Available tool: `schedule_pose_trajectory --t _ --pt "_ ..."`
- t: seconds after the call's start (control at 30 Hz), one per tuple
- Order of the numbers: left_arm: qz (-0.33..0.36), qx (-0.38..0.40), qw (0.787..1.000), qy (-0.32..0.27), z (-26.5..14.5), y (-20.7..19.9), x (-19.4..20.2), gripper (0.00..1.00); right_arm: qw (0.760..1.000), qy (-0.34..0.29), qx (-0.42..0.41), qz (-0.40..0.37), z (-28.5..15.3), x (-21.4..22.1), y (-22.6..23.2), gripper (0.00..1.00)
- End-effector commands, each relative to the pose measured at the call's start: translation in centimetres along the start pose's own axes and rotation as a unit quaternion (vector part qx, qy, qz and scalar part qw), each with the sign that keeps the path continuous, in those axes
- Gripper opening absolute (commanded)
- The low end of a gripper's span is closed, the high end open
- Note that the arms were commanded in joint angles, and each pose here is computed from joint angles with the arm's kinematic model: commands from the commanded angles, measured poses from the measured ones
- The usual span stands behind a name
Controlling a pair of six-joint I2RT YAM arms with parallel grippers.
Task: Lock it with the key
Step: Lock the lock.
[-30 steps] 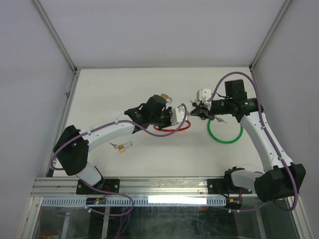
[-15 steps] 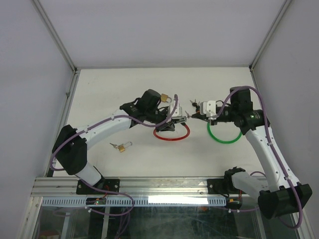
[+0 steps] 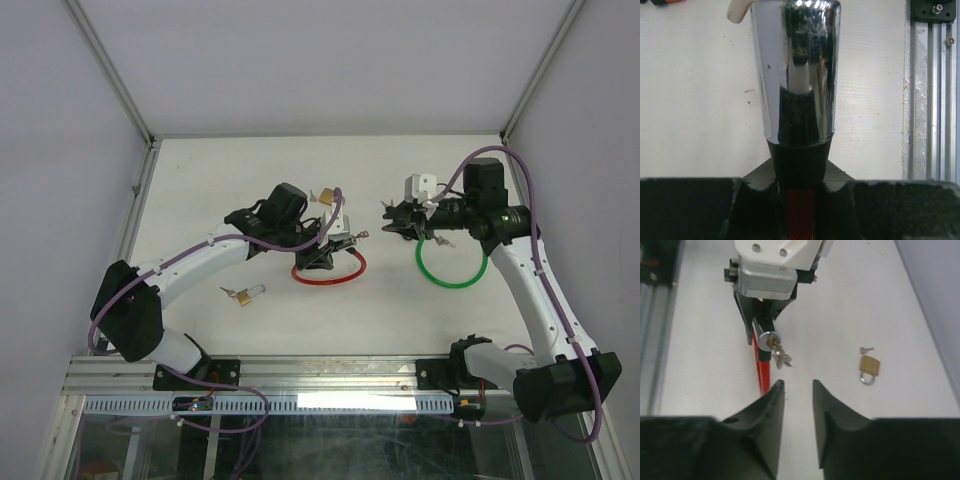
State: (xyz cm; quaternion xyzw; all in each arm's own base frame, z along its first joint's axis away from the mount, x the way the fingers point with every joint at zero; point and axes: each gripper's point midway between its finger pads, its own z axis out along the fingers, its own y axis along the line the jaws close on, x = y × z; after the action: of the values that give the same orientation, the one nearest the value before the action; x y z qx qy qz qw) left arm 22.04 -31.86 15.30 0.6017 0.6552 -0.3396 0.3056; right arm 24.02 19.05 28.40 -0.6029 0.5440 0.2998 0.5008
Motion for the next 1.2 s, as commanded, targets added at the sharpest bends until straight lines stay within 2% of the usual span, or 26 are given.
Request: schedule_pose_trajectory --t 0.0,0.03,0.1,0.33,0.5,0.87,1.17 --pt "0.031 -0.021 0.998 -0.041 -1.3 0.1 -2.5 0.0 0.995 -0.088 -0.042 0.009 0.6 -2.9 1.9 0.43" --pt "0.031 -0.019 0.998 -0.042 -1.3 0.0 -2.6 0.0 0.994 -0.097 -0.048 0.007 0.8 -3.1 2.2 0.51" --pt "0.031 -0.016 0.998 -0.043 -1.1 -0.1 -2.5 0.0 0.993 -0.105 -0.056 0.008 1.5 -3.2 2.5 0.6" --pt "0.027 -0.006 0.999 -0.045 -0.9 -0.6 -2.4 0.0 0.991 -0.085 -0.1 0.037 4.1 -2.6 3.0 0.62" --pt "0.027 0.0 0.999 -0.046 -0.8 -0.8 -2.4 0.0 0.989 -0.074 -0.106 0.064 5.0 -1.8 2.9 0.52" --pt "0.025 0.002 0.999 -0.046 -0.8 -0.9 -2.3 0.0 0.989 -0.063 -0.109 0.081 5.4 -1.0 2.7 0.39" --pt "0.025 0.005 0.999 -0.047 -0.8 -1.1 -2.4 0.0 0.991 -0.044 -0.096 0.082 5.7 0.1 2.1 0.32"
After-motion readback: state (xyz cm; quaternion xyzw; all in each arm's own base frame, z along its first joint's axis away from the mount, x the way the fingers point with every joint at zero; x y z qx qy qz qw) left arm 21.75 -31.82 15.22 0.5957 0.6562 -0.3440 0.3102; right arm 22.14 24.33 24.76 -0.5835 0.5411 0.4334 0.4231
